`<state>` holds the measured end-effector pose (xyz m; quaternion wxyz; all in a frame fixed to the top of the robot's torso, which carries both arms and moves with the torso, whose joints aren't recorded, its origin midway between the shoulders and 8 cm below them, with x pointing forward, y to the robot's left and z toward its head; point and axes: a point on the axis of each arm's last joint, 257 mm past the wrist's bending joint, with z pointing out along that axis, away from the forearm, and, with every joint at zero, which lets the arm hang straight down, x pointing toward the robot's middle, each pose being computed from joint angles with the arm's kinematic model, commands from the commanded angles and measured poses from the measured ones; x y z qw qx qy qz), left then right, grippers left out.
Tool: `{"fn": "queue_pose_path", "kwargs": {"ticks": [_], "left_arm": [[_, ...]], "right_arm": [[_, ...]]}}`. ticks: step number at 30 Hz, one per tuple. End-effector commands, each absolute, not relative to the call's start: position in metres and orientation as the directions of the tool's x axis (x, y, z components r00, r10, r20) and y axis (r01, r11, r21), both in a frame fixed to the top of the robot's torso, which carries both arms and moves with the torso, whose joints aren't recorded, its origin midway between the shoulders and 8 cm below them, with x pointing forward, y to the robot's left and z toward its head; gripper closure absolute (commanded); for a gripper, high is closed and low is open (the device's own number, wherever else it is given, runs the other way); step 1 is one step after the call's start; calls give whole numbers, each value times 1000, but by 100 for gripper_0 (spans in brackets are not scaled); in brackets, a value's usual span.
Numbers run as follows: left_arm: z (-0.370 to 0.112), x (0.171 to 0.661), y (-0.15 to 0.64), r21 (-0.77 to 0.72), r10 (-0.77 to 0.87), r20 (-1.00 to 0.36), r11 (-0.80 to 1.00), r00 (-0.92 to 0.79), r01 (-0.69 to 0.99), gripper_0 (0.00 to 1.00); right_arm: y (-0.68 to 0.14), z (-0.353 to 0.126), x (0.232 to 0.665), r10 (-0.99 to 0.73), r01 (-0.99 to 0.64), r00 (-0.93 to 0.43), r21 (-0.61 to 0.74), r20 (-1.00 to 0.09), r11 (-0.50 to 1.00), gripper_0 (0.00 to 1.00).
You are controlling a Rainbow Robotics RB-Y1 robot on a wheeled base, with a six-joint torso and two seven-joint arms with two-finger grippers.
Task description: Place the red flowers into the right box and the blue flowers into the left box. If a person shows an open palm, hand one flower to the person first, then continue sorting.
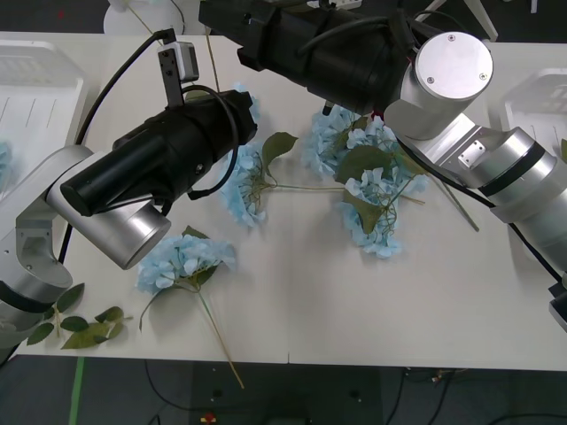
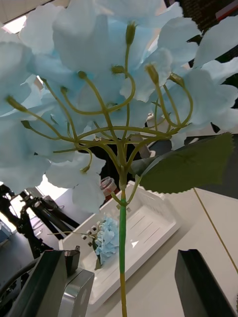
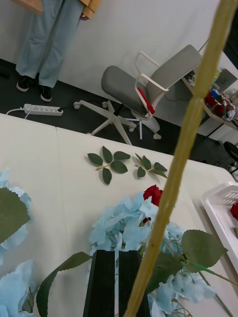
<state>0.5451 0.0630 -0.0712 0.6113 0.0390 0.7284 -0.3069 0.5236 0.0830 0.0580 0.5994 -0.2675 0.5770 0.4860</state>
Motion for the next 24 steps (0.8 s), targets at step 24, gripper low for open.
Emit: {"fn": "queue_pose_path", "kwargs": {"ticks": [24], "left_arm": [[-63,513,476,106,-64,-854,950,-517,-293,100]], "right_arm": [[-26,79,573,-124,-787,-405,277,-906,551,10]]}}
